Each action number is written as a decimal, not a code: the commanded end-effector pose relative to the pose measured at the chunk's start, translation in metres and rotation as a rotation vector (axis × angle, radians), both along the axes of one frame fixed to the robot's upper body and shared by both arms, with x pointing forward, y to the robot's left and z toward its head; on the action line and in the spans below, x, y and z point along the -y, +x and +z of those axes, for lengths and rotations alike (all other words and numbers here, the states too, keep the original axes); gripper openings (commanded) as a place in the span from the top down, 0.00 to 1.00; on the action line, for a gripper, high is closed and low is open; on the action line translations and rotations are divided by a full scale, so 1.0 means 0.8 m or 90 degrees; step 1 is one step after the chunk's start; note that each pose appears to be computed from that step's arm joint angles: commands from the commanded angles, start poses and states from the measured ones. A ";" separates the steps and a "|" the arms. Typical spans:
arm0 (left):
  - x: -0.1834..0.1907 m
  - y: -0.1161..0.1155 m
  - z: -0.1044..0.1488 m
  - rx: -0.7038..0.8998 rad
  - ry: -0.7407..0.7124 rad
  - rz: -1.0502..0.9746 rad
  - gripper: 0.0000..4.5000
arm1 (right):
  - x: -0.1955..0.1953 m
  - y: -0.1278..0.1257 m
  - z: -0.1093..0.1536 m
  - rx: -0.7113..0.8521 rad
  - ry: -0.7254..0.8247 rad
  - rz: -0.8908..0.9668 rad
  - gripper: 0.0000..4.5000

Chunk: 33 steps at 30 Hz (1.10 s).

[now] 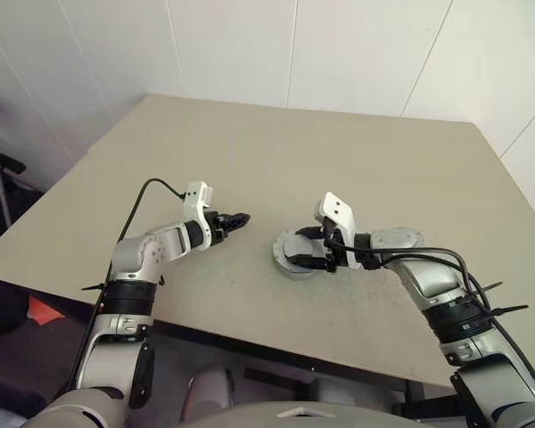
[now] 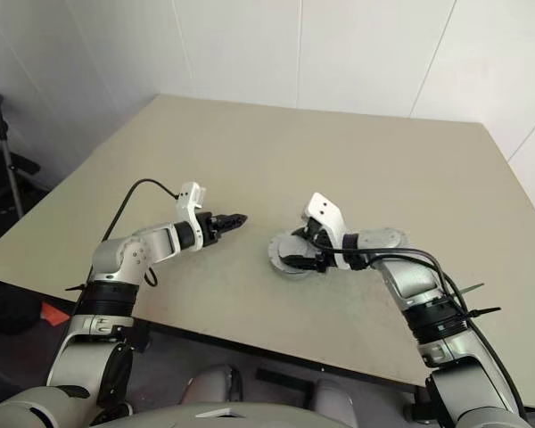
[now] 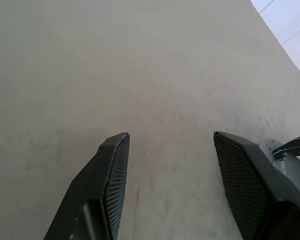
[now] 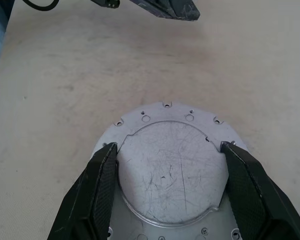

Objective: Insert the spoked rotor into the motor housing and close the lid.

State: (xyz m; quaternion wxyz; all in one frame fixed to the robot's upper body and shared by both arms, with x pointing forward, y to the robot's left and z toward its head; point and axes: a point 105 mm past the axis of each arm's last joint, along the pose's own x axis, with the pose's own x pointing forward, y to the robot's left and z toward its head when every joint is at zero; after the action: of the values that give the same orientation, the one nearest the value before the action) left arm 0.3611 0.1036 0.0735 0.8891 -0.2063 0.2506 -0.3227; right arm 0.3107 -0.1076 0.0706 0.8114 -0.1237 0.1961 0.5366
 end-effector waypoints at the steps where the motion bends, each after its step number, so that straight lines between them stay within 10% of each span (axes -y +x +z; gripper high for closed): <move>1: 0.002 0.002 0.017 0.032 -0.003 -0.006 0.37 | 0.021 -0.003 -0.022 -0.037 -0.046 -0.024 0.30; 23: 0.048 -0.001 0.061 0.031 -0.139 -0.080 0.37 | 0.023 -0.004 -0.023 -0.017 -0.098 -0.017 0.30; 33: 0.120 -0.033 0.057 -0.088 -0.193 -0.228 0.99 | 0.019 -0.001 -0.016 -0.008 -0.099 -0.017 0.30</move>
State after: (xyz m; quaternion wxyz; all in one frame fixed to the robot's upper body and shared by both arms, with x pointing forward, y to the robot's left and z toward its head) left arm 0.3368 0.0127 0.1137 0.7640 -0.3182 0.2898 -0.4807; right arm 0.3087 -0.1071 0.0723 0.8008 -0.1644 0.2035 0.5388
